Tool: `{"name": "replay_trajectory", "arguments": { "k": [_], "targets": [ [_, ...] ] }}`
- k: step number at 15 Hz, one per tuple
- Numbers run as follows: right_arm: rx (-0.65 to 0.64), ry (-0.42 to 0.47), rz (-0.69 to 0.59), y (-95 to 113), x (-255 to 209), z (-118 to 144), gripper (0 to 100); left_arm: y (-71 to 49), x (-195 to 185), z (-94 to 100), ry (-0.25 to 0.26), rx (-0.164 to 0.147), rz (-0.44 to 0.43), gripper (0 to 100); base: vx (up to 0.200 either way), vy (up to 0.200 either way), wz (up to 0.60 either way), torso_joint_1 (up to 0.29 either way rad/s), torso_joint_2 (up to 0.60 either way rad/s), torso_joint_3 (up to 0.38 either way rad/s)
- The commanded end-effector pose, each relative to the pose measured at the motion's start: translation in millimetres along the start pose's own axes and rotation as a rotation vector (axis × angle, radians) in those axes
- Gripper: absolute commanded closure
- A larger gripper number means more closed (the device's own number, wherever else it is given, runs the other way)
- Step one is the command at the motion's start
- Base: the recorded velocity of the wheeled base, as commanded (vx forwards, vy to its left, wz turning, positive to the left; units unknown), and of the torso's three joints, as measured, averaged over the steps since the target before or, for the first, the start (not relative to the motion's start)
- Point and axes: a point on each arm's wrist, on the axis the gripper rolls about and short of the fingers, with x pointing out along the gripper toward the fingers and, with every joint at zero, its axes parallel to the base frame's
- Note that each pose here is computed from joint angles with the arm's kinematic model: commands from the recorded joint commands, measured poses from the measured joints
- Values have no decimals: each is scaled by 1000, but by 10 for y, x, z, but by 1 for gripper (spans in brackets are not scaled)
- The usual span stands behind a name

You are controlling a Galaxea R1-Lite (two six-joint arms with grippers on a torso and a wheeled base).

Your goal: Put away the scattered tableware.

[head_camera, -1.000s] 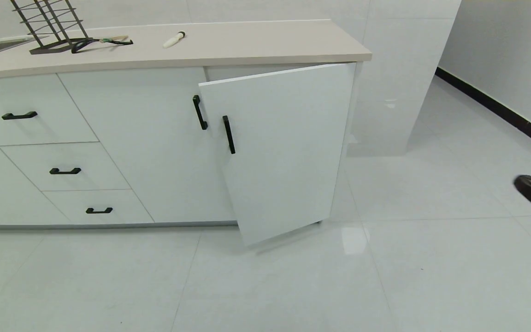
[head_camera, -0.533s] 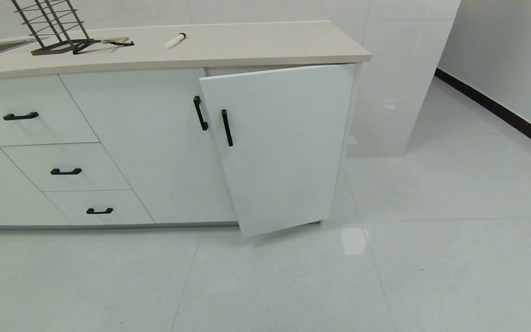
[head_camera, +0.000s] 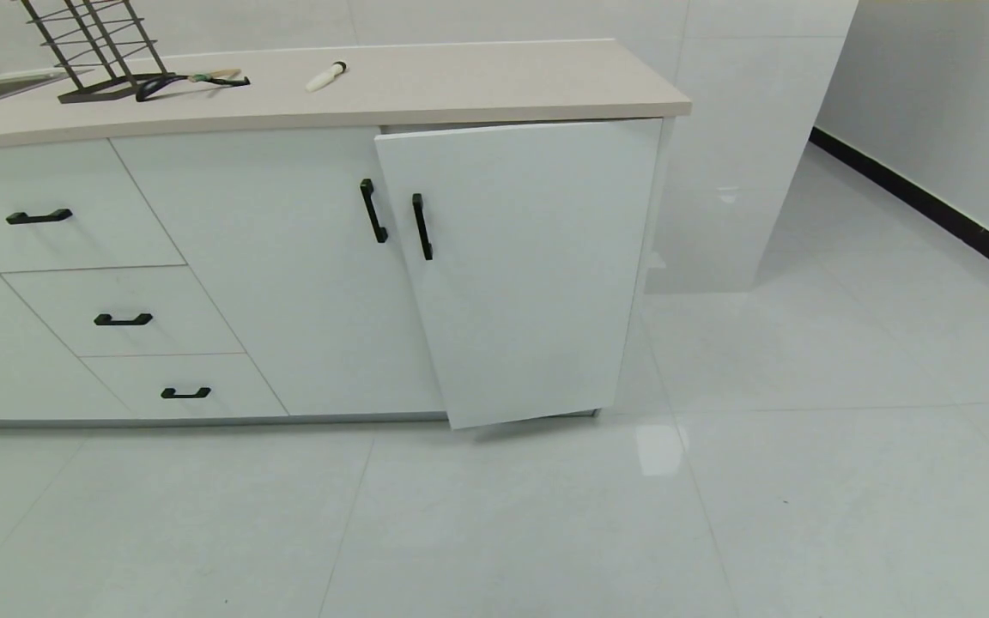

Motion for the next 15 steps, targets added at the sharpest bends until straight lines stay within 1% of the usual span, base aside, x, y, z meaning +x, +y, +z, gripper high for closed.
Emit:
{"name": "replay_trajectory", "arguments": {
  "k": [1,2,5,15],
  "targets": [
    [-1,5,1,0,2,-4,100,-1,0,0,-2,5,-1,0,0,0,0,0,0,0],
    [2,5,-2,0,2,-4,100,-1,0,-1,0,0,-1,0,0,0,0,0,0,0],
    [8,5,-10,-2,2,-4,100,-1,-1,3,-2,-3,-1,0,200,200,0,2,2,2],
    [7,5,-5,-1,2,-4,100,0,0,0,-2,-5,1,0,0,200,0,4,0,1]
  ]
}}
